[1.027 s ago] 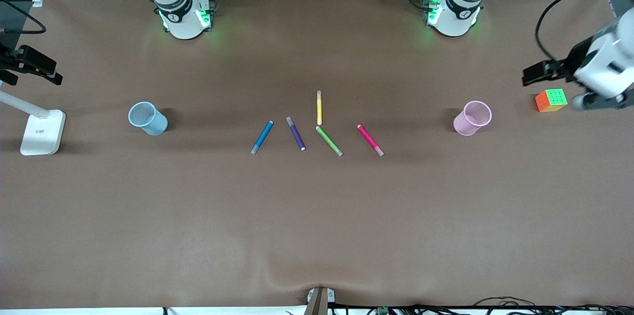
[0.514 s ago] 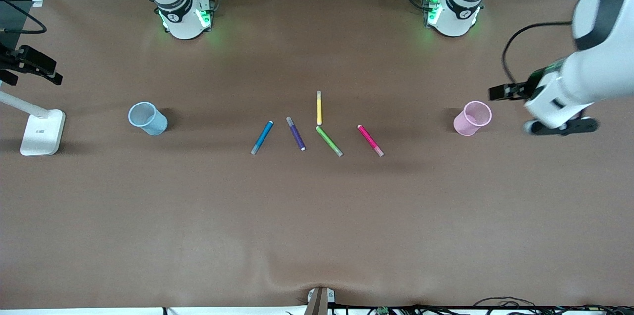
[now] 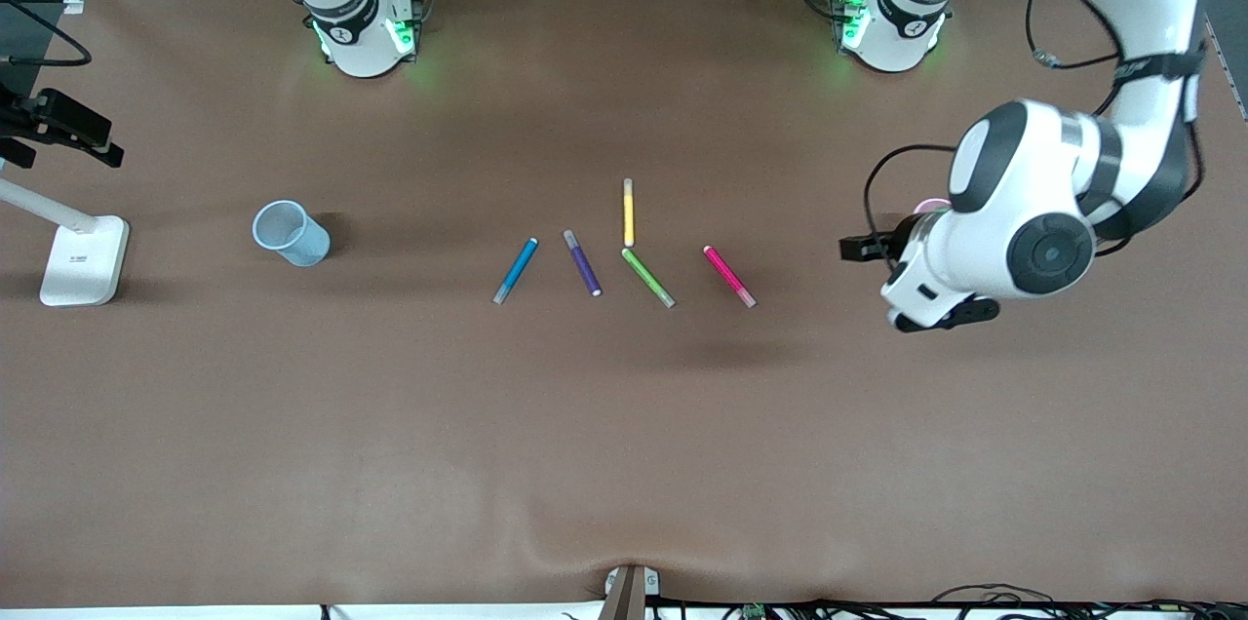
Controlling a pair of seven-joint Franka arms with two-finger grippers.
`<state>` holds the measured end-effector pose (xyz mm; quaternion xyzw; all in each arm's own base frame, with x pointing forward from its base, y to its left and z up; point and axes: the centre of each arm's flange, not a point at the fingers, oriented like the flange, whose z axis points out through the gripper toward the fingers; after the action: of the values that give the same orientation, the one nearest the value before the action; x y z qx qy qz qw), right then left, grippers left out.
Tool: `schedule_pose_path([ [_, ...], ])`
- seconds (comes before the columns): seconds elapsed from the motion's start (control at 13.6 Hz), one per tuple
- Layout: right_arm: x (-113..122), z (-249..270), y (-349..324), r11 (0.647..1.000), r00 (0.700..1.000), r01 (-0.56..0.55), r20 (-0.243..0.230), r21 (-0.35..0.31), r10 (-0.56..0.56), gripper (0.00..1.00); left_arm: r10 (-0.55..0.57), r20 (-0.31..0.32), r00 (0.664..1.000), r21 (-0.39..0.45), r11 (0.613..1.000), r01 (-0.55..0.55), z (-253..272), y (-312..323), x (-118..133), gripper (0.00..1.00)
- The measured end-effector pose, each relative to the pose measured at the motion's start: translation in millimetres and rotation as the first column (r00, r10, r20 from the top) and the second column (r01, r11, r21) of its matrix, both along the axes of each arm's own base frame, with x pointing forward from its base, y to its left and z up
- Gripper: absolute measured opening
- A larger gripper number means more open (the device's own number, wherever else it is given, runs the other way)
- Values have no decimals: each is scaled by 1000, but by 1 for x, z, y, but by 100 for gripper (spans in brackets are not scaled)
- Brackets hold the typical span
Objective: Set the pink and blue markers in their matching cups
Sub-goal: 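Lower the left gripper over the pink marker and grasp it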
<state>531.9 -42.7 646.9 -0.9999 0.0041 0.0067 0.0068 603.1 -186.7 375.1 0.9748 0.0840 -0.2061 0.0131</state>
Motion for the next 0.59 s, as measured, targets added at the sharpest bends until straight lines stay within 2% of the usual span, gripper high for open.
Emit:
schedule_pose_path([
  [0.37, 0, 0, 0, 1000, 1000, 0, 0, 0, 0, 100, 113, -12, 993, -12, 993, -114, -65, -14, 2, 100],
  [0.59, 0, 0, 0, 1000, 1000, 0, 0, 0, 0, 100, 225, -23, 974, -1, 974, -225, -93, -22, -3, 100],
])
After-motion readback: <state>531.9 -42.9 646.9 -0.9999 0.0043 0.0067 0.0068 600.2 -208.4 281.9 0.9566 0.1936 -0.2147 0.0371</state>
